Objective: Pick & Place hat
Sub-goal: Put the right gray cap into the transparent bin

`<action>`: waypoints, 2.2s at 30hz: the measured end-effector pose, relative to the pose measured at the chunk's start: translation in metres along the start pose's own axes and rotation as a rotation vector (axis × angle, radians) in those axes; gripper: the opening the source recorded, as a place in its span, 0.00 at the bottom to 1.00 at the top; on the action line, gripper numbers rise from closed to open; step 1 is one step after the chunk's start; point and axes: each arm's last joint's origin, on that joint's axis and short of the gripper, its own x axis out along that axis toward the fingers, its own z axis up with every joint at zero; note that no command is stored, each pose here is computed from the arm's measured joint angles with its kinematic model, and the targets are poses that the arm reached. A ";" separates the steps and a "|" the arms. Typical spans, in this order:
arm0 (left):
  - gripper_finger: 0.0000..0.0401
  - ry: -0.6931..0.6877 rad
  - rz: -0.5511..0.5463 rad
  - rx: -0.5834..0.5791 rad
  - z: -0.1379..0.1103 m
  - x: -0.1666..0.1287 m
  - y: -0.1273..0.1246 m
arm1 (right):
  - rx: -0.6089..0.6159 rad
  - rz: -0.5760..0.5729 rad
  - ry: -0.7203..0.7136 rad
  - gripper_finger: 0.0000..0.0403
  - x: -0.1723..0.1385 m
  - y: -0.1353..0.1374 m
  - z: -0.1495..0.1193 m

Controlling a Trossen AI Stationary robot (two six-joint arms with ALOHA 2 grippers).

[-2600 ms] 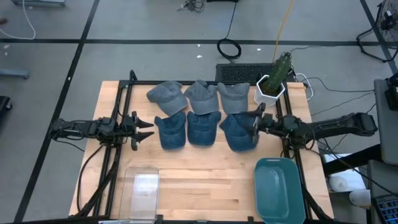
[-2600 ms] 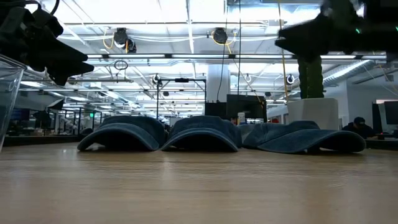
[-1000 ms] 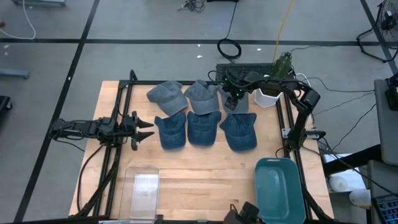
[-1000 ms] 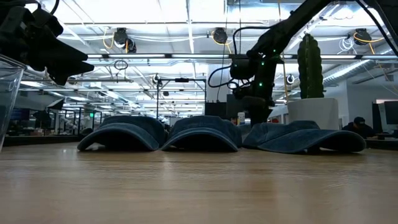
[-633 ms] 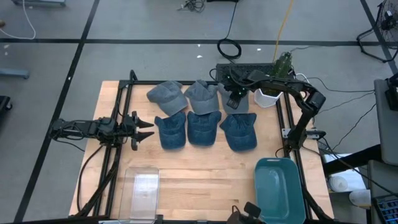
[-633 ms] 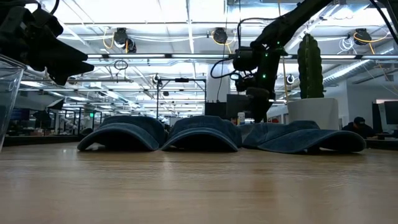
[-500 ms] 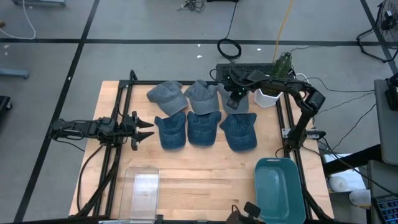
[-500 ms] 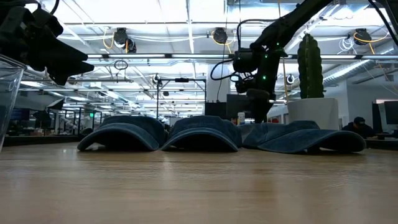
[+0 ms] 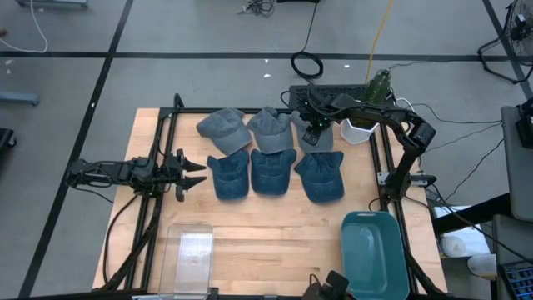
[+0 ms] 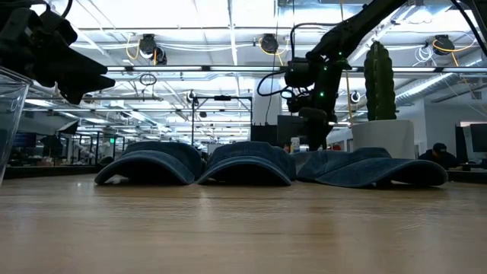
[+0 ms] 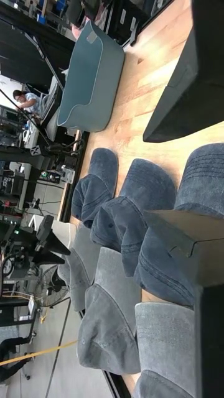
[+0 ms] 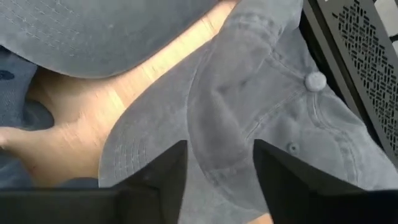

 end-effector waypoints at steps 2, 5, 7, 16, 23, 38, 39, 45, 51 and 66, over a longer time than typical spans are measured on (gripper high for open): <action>0.49 0.000 0.000 0.000 0.000 0.000 0.000 | 0.004 0.000 0.006 0.50 0.001 0.000 0.000; 0.49 0.000 0.000 0.000 0.000 0.000 0.000 | 0.004 0.002 0.027 0.54 0.007 0.000 -0.001; 0.49 0.000 0.000 0.000 0.000 0.000 0.000 | 0.009 -0.002 0.042 0.53 0.009 0.000 -0.002; 0.49 0.000 0.000 0.000 0.000 0.000 0.000 | 0.009 -0.005 0.032 0.41 0.008 -0.002 -0.001; 0.49 0.000 0.000 0.000 0.000 0.000 0.000 | -0.002 0.002 0.054 0.21 0.008 -0.002 -0.004; 0.49 0.000 0.000 0.000 0.000 0.000 0.000 | -0.131 0.013 0.079 0.00 0.010 0.005 -0.013; 0.49 0.000 0.000 0.000 0.000 0.000 0.000 | -0.143 0.011 0.069 0.00 0.007 0.007 -0.012; 0.49 0.000 0.000 0.000 0.000 0.000 0.000 | -0.165 -0.002 -0.022 0.00 -0.023 0.012 -0.012; 0.49 0.000 0.000 0.000 0.000 0.000 0.000 | -0.159 -0.021 -0.172 0.00 -0.069 0.017 -0.016; 0.49 0.000 0.000 0.000 0.000 0.000 0.000 | -0.234 0.090 -0.512 0.00 -0.165 0.088 -0.047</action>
